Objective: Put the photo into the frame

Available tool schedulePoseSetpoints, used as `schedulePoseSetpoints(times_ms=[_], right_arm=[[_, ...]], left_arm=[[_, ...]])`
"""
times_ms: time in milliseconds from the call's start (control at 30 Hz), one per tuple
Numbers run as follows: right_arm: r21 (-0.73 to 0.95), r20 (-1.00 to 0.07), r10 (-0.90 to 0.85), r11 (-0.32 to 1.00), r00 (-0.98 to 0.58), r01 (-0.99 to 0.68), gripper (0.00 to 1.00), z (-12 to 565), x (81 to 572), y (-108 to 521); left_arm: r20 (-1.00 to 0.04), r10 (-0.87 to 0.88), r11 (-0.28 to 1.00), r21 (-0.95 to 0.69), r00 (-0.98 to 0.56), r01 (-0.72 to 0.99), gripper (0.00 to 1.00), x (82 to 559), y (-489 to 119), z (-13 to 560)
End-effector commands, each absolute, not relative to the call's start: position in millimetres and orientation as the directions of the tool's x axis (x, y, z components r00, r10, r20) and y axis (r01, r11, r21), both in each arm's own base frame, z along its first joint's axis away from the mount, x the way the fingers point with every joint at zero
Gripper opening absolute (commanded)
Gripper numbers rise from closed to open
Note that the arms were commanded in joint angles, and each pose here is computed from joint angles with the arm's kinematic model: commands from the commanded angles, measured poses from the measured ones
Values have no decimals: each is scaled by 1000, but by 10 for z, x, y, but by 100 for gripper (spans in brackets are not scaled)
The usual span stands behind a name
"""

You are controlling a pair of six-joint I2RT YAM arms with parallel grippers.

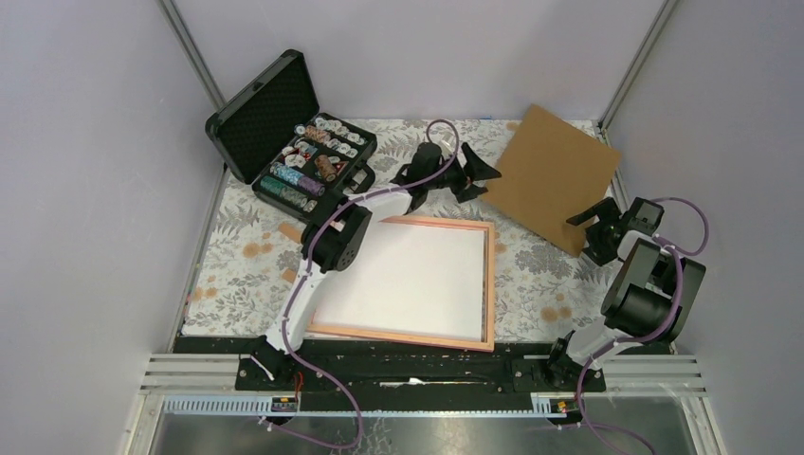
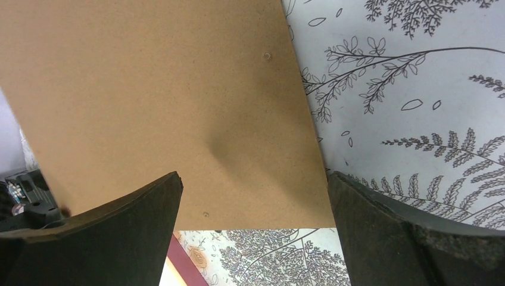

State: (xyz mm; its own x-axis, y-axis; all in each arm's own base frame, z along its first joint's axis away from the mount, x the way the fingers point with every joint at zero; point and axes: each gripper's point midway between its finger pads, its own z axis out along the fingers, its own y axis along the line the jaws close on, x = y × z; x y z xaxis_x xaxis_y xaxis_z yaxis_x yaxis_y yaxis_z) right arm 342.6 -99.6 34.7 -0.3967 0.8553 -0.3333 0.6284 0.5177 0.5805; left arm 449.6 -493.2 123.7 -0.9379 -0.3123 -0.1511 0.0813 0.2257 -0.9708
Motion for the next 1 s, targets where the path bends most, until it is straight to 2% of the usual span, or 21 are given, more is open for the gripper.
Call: schedulePoseSetpoints(times_ms=[0,100,267,400,500,567,633,700,767,967], right_arm=[[626,-235,854,498,-464,600,100,386,3349,-667],[625,-231,853,499,-469,600,100,394,3304,-638],[633,-219,846,502,-486,589,100,384,3209,-521],[624,-222,834,519,-505,584,100,353,3112,-451],[610,-237,829,532,-506,587,100,344,3060,-457],[605,-246,829,537,-503,588,100,341,3057,-471],[602,-251,828,539,-502,588,100,348,3071,-487],[593,-264,823,549,-502,589,100,375,3085,-516],[589,-275,821,555,-500,588,100,403,3095,-535],[581,-287,818,562,-498,589,100,399,3098,-562]], left_arm=[[-152,-44,10,-988,-987,152,91,3400,-5475,2018],[-141,-49,25,-990,-989,140,91,3252,-5413,1989],[-193,-79,76,-979,-978,187,88,3098,-5246,2071],[-259,-113,210,-950,-959,232,80,3120,-5102,1932],[-322,-143,307,-914,-936,267,78,3173,-4989,1820],[-365,-174,331,-896,-915,295,80,3268,-4938,1770],[-351,-190,332,-902,-917,276,80,3377,-4878,1738],[-421,-230,403,-862,-877,308,83,3505,-4734,1701],[-529,-275,511,-788,-803,344,91,3682,-4532,1636],[-616,-212,678,-652,-759,339,97,4182,-4214,1357]])
